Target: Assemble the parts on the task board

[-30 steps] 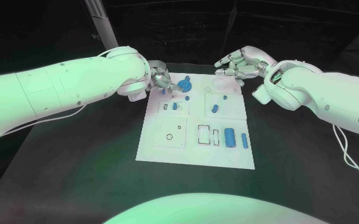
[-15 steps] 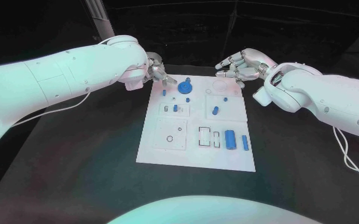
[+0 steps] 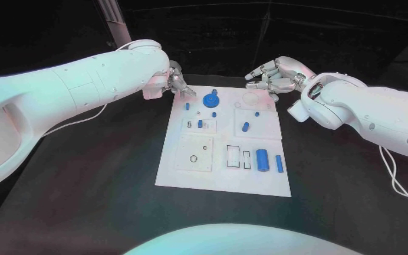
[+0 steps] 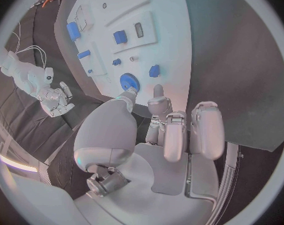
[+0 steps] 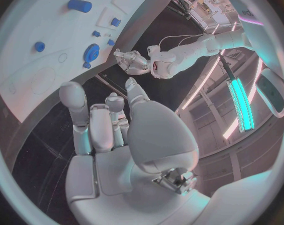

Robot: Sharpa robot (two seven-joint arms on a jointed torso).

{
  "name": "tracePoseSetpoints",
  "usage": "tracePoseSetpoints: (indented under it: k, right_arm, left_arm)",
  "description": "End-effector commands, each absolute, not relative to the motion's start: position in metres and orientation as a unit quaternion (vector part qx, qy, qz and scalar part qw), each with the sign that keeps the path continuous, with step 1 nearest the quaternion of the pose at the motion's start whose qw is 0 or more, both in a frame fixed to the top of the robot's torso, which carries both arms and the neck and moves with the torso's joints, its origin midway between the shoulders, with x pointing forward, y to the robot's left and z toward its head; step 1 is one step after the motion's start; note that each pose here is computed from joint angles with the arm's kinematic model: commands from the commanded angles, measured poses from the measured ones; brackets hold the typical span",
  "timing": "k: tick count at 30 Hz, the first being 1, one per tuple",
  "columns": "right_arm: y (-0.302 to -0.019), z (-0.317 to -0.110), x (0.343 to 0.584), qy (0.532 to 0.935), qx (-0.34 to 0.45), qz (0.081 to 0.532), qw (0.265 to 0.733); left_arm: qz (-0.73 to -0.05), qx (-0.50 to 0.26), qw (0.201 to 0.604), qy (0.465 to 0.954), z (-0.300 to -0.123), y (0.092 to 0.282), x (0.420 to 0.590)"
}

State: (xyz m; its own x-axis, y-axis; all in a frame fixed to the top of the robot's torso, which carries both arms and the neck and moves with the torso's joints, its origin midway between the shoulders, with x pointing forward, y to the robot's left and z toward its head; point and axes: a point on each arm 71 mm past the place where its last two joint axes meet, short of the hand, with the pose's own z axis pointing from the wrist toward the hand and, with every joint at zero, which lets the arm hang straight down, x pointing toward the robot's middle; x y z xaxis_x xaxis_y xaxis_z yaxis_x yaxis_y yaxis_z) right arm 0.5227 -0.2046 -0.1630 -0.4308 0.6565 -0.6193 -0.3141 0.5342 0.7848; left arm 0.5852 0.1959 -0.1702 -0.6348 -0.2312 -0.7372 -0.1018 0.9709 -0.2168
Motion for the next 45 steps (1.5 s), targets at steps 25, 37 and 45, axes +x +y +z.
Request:
tracePoseSetpoints:
  k: [25,37,45]
  right_arm:
    - [-0.200,-0.162,0.523,0.703,0.115,0.475,0.517]
    - [-0.198,-0.162,0.524,0.703,0.114,0.475,0.516]
    - [-0.198,-0.162,0.524,0.704,0.114,0.476,0.515]
  left_arm:
    - [-0.056,-0.053,0.394,0.916,-0.188,0.192,0.587]
    - [-0.066,-0.043,0.390,0.917,-0.189,0.185,0.586]
    - [-0.065,-0.042,0.387,0.919,-0.190,0.184,0.586]
